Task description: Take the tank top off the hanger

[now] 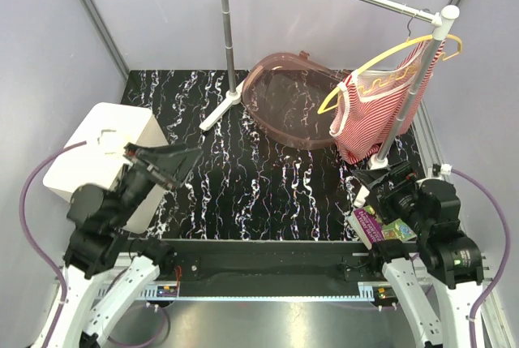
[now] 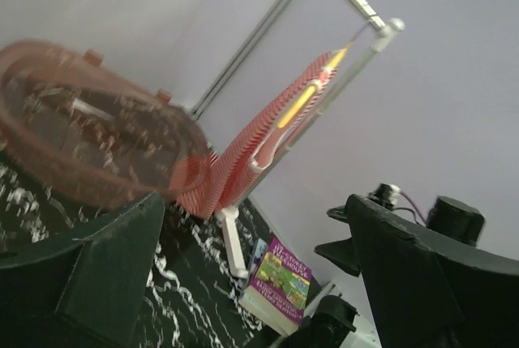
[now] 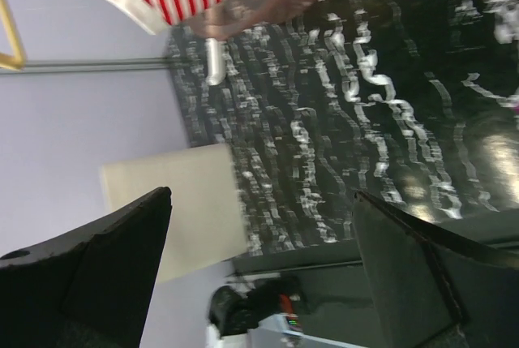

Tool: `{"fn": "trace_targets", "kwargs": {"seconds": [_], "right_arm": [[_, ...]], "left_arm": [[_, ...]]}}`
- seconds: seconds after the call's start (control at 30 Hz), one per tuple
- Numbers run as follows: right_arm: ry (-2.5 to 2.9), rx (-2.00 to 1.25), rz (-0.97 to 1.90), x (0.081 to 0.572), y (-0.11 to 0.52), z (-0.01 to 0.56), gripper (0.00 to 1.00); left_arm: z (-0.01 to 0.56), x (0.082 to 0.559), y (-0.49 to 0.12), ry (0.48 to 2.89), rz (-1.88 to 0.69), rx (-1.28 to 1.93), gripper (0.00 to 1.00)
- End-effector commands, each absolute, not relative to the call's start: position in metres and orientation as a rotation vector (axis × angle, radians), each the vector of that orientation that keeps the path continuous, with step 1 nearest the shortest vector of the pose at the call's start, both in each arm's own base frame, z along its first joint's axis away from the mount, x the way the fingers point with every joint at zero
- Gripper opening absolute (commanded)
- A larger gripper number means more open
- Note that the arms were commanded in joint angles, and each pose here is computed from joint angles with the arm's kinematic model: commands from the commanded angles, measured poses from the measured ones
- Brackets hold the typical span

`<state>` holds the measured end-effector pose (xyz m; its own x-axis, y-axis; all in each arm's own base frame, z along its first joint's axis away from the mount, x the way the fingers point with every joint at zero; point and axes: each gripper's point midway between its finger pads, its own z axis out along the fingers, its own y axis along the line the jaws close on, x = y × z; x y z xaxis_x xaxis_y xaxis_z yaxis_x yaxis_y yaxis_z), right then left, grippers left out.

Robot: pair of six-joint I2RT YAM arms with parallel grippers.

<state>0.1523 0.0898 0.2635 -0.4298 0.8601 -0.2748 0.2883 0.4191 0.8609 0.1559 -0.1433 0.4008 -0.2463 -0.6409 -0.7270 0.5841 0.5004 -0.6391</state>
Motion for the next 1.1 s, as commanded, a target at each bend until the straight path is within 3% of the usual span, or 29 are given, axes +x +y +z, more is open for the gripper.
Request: {"fn": "trace_targets", "kwargs": {"seconds": [0.0,0.13,0.27,0.33,0.6,0.77,0.83,1.0,1.07], "right_arm": [[2.017,0.913,0.714,0.144,0.064,0.263,1.0],[2.028,0.729,0.782,0.153,0.08,0.303,1.0],[1.939,0.372,0.937,0.152,0.109,0.368,1.0],[1.868,0.426,0.826,0.167,0.091,0.385,1.0],[1.764,0.383,0.727,0.244,0.087,0.479,1.0],[1.741,0.466,0.652,0.307,0.08,0.498,1.0],[1.741,0.51,0.651,0.331,0.08,0.501,0.97],[1.728,0.564,0.672,0.36,0.083,0.499,0.84],[1.717,0.56,0.673,0.364,0.083,0.5,0.71]], "left_arm": [[0.376,0.176,-0.137,1.659,-1.076,-0.258,0.99],[0.391,0.168,-0.143,1.693,-1.137,-0.267,0.99],[0.414,0.163,-0.142,1.558,-1.239,-0.298,0.99],[0.423,0.158,-0.144,1.507,-1.279,-0.269,0.99],[0.411,0.164,-0.167,1.692,-1.234,-0.107,0.99],[0.394,0.163,-0.183,1.797,-1.283,-0.042,0.87],[0.388,0.166,-0.193,1.852,-1.313,-0.011,0.81],[0.389,0.165,-0.202,1.908,-1.337,0.056,0.78],[0.389,0.164,-0.202,1.909,-1.336,0.065,0.78]]}}
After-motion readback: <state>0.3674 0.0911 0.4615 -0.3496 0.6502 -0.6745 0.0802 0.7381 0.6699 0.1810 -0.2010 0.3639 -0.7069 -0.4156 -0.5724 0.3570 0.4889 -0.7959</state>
